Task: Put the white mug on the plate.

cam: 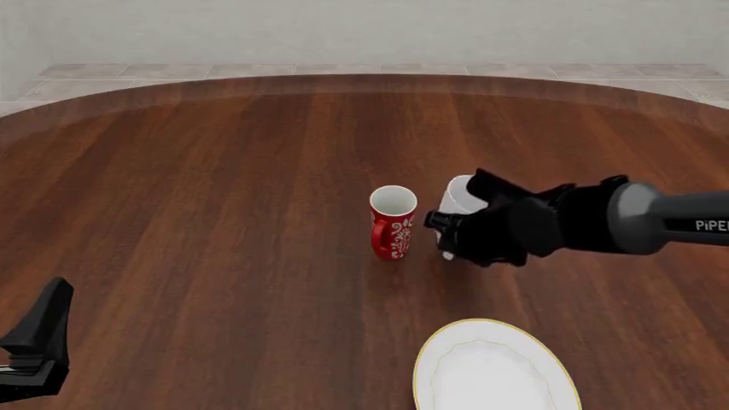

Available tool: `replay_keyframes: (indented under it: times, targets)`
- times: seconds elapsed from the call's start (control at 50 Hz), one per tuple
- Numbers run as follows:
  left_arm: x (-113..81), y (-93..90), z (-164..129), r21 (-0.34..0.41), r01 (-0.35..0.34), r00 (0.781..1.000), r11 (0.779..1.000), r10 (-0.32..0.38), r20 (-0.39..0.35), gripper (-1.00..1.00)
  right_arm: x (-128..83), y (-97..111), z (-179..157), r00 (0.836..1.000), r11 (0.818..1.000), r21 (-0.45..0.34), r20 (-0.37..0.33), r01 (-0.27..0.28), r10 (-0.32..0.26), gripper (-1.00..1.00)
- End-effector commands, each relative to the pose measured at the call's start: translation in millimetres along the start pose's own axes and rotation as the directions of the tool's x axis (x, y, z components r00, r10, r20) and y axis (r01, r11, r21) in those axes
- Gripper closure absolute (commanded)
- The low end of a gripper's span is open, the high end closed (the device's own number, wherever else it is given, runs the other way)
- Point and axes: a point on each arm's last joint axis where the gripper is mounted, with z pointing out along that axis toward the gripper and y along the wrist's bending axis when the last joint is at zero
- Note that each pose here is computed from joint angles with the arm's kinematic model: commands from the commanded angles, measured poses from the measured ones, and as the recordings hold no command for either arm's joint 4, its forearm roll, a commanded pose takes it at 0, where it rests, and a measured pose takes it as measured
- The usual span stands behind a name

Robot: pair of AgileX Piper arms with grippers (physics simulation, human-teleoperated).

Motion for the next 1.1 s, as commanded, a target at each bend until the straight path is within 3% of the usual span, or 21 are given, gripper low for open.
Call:
replay_keyframes:
  times: [0.02, 0.64, 1.1]
  targets:
    - [0.0, -0.1, 0, 0.002, 0.000, 1.000, 1.000, 0.000, 0.000, -1.00, -8, 1, -12, 1.000, 1.000, 0.001, 0.014, 0.015, -0.015, 1.00]
    - [0.0, -0.1, 0, 0.002, 0.000, 1.000, 1.000, 0.000, 0.001, -1.00, 4, -5, -86, 0.997, 0.998, -0.025, 0.041, 0.060, -0.059, 1.00]
    - [0.0, -0.1, 0, 0.002, 0.000, 1.000, 1.000, 0.000, 0.000, -1.00, 31, -19, -138, 0.995, 0.994, -0.051, 0.048, 0.092, -0.090, 1.00]
